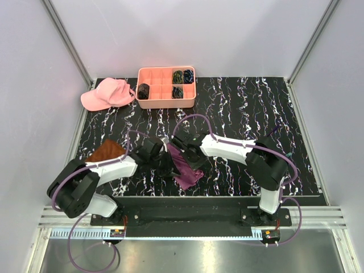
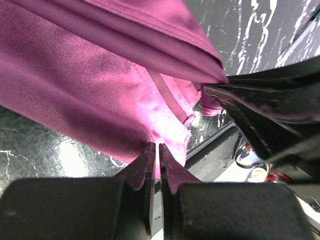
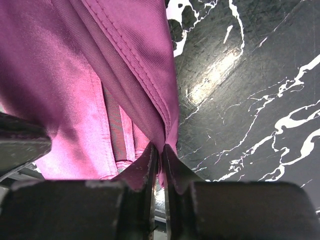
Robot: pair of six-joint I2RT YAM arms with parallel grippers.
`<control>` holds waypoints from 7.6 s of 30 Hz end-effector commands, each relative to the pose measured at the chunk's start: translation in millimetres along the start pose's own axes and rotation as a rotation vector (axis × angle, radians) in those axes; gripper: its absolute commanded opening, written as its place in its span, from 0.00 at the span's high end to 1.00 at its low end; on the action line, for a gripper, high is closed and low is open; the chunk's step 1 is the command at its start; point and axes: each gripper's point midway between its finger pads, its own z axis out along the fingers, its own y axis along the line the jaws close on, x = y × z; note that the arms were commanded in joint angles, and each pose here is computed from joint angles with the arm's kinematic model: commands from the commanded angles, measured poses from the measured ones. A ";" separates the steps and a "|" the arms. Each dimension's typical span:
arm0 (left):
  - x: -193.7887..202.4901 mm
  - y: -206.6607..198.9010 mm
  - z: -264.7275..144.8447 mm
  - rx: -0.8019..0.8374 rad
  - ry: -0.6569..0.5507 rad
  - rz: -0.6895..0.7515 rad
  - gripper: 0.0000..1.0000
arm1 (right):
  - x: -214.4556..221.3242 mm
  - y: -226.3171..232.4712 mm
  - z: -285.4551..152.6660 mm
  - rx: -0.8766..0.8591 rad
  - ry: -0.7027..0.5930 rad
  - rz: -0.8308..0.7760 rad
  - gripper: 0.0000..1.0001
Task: Fold the napkin into a case and place the utensils inside
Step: Grasp the top corner of the smaller rectangle folded napkin at the center of the board, then smooth out the smaller rectangle-folded napkin at the center of the board.
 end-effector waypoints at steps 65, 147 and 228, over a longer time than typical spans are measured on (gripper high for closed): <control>5.0 29.4 8.3 -0.120 -0.119 0.038 1.00 | 3.4 90.9 10.0 -0.527 0.076 0.353 0.88; -66.5 23.1 -22.2 -0.068 -0.198 -0.009 0.96 | -46.6 37.4 -2.9 -0.445 -0.141 0.350 0.45; -109.6 79.2 -15.7 -0.387 -0.194 0.150 1.00 | -10.5 49.4 50.9 -0.490 -0.031 0.480 0.75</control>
